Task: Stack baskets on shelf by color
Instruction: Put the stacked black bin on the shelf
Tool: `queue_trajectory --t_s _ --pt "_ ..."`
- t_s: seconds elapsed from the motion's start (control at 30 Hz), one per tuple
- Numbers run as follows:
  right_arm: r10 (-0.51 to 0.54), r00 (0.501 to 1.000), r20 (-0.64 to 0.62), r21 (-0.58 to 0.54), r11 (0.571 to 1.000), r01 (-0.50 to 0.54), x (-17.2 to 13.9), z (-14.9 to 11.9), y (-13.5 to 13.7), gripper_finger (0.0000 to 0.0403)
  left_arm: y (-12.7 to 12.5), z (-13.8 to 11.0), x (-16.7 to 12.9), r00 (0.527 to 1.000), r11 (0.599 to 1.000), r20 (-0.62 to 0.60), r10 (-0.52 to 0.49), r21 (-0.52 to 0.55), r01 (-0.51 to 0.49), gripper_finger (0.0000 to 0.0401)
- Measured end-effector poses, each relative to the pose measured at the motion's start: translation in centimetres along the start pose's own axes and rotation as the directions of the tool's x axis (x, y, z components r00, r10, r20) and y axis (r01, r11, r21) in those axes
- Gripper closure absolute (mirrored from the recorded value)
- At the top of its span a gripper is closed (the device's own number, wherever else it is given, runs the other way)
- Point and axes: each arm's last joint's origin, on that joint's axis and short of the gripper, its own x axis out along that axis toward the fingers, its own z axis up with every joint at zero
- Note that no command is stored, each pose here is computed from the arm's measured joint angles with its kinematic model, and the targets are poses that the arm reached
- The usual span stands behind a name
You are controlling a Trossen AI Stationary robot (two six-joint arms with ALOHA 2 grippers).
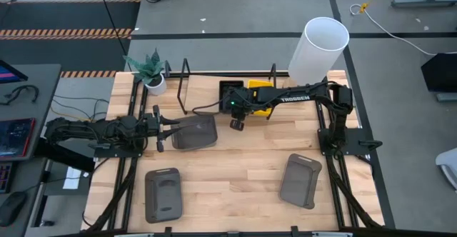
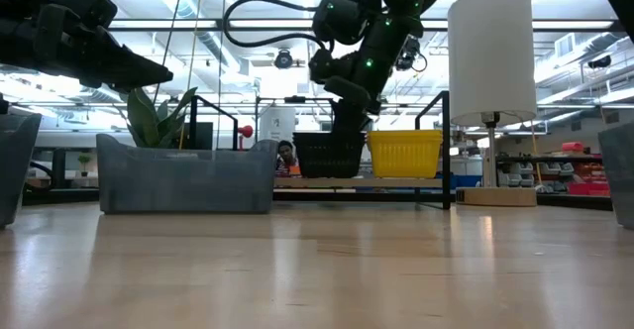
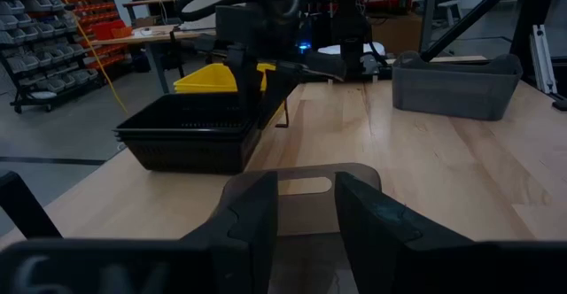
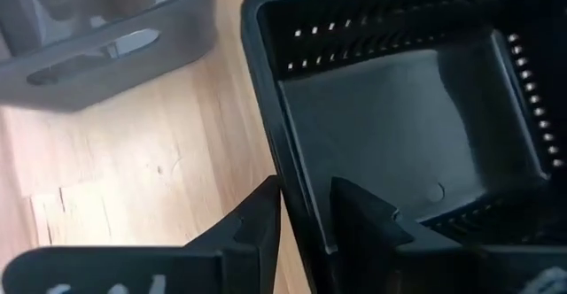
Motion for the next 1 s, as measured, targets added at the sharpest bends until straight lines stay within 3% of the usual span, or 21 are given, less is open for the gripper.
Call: queue_trajectory --t_s 0.53,1.0 --pt "0.0 1.0 0.0 0.251 0.968 0.0 0.0 0.0 0.0 0.0298 0.0 0.0 0.0 1.0 1.0 0.0 0.0 0.0 0.0 0.028" --pt "-0.025 1.0 0.004 0.339 0.941 0.022 -0.02 0.03 -0.06 0.0298 0.0 0.0 0.0 1.0 1.0 0.0 0.0 0.0 0.0 0.028"
